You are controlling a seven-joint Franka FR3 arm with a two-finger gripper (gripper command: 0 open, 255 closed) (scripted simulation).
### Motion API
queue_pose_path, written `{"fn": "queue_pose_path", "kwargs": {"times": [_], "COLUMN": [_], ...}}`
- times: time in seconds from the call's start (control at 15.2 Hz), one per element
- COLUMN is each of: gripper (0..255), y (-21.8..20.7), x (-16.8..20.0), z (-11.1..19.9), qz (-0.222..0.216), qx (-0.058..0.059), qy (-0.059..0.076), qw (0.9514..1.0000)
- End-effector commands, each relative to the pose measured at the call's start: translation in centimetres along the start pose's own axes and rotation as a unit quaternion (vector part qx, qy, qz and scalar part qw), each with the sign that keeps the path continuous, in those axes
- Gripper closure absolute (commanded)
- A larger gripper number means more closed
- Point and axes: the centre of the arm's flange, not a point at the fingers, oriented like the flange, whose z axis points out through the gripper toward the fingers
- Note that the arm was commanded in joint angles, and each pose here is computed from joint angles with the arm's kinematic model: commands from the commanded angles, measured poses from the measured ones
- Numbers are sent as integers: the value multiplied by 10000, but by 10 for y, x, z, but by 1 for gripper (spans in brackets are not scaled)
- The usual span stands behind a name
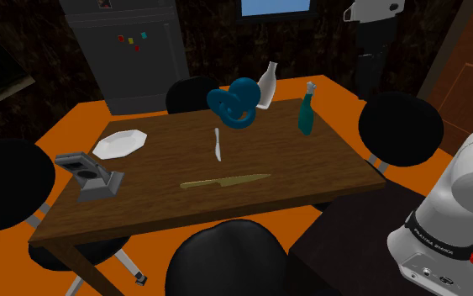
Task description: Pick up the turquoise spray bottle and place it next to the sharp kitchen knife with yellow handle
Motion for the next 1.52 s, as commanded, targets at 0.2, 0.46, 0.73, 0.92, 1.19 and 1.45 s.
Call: {"fn": "queue_pose_path", "kwargs": {"times": [0.2,0.46,0.73,0.92,1.19,1.45], "gripper": [0,0,0,0,0,0], "y": [24,58,94,122,161,201], "x": [30,70,108,135,170,203], "z": [4,10,15,20,25,31], "qz": [179,418,656,834,1072,1308], "qx": [68,159,250,318,409,499], "qy": [64,149,234,297,382,466], "qw": [9998,9989,9973,9956,9927,9891]}}
